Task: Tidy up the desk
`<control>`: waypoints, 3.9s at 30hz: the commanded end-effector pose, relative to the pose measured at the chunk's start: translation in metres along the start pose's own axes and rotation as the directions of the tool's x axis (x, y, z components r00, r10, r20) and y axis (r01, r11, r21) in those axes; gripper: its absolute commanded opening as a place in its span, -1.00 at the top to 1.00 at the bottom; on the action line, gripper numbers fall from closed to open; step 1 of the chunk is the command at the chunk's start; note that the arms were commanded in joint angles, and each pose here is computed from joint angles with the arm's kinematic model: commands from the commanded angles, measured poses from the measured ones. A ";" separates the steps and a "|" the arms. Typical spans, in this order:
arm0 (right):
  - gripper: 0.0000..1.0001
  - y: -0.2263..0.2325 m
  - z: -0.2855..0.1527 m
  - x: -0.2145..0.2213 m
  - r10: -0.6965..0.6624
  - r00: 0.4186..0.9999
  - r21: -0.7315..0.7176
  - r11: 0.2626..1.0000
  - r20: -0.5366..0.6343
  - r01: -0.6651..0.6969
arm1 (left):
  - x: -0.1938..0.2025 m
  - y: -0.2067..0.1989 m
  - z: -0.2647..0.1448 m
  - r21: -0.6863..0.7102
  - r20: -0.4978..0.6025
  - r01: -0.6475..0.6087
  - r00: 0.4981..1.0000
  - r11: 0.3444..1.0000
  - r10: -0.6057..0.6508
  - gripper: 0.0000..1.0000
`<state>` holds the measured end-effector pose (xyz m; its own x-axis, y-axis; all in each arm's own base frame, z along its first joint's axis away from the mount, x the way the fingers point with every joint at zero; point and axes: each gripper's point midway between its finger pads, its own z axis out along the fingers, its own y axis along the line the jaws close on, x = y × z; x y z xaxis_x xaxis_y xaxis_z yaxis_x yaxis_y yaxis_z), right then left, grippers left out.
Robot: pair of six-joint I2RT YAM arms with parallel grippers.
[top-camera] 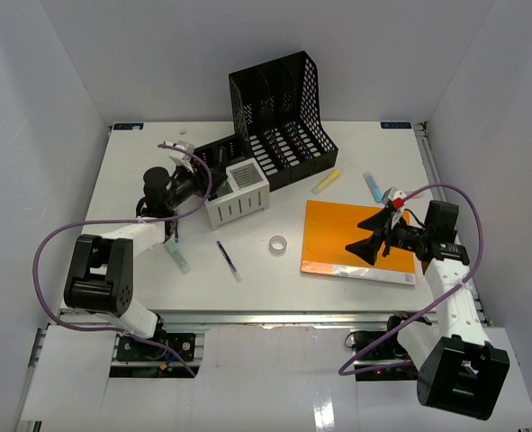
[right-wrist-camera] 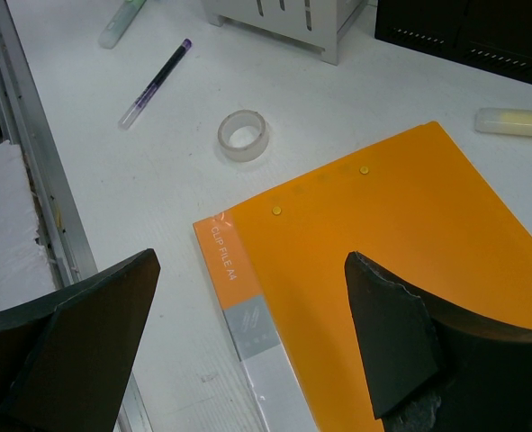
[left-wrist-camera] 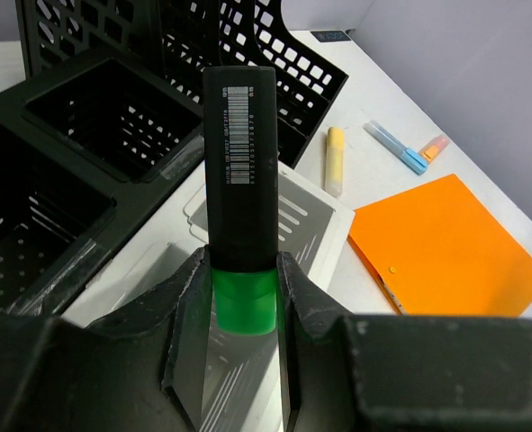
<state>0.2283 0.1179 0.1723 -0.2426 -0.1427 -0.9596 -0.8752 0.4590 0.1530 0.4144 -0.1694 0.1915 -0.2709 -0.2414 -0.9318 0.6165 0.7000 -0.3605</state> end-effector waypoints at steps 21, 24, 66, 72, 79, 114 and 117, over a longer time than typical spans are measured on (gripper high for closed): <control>-0.80 -0.001 -0.002 -0.007 -0.029 1.000 0.006 1.000 0.005 0.029 | 0.006 0.006 0.001 -0.074 -0.050 -0.098 0.994 0.992 0.095 -0.09; -0.80 -0.001 -0.002 -0.007 -0.030 1.000 0.006 1.000 0.005 0.030 | 0.006 0.005 -0.001 -0.077 -0.051 -0.101 0.994 0.992 0.097 -0.25; -0.97 -0.323 0.049 0.077 0.529 0.728 0.740 0.671 -0.437 -0.044 | -0.057 -0.039 -0.182 -0.476 0.129 -0.231 0.936 0.849 0.327 -0.96; -0.32 -0.324 0.049 0.092 0.543 0.705 0.741 0.671 -0.456 -0.037 | -0.056 -0.039 -0.181 -0.472 0.129 -0.229 0.937 0.851 0.324 -0.96; 0.17 -0.322 0.053 0.098 0.539 0.701 0.725 0.687 -0.467 -0.046 | -0.054 -0.038 -0.179 -0.468 0.122 -0.227 0.941 0.854 0.317 -0.96; 0.85 -0.023 0.275 -0.223 -0.203 0.970 0.157 0.971 0.132 0.182 | -0.036 -0.019 -0.177 -0.523 0.031 -0.202 0.966 0.828 0.256 -0.96; 0.85 -0.029 0.301 -0.225 -0.157 0.975 0.172 0.977 0.160 0.129 | -0.034 -0.012 -0.181 -0.559 0.022 -0.197 0.967 0.805 0.253 -0.96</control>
<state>0.4055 0.3797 0.2898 -0.0093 -0.1990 -0.9800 -0.8630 0.4967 -0.0927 0.2813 -0.0571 0.2327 -0.0873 -0.0739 -0.9934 0.1887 0.9780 -0.0893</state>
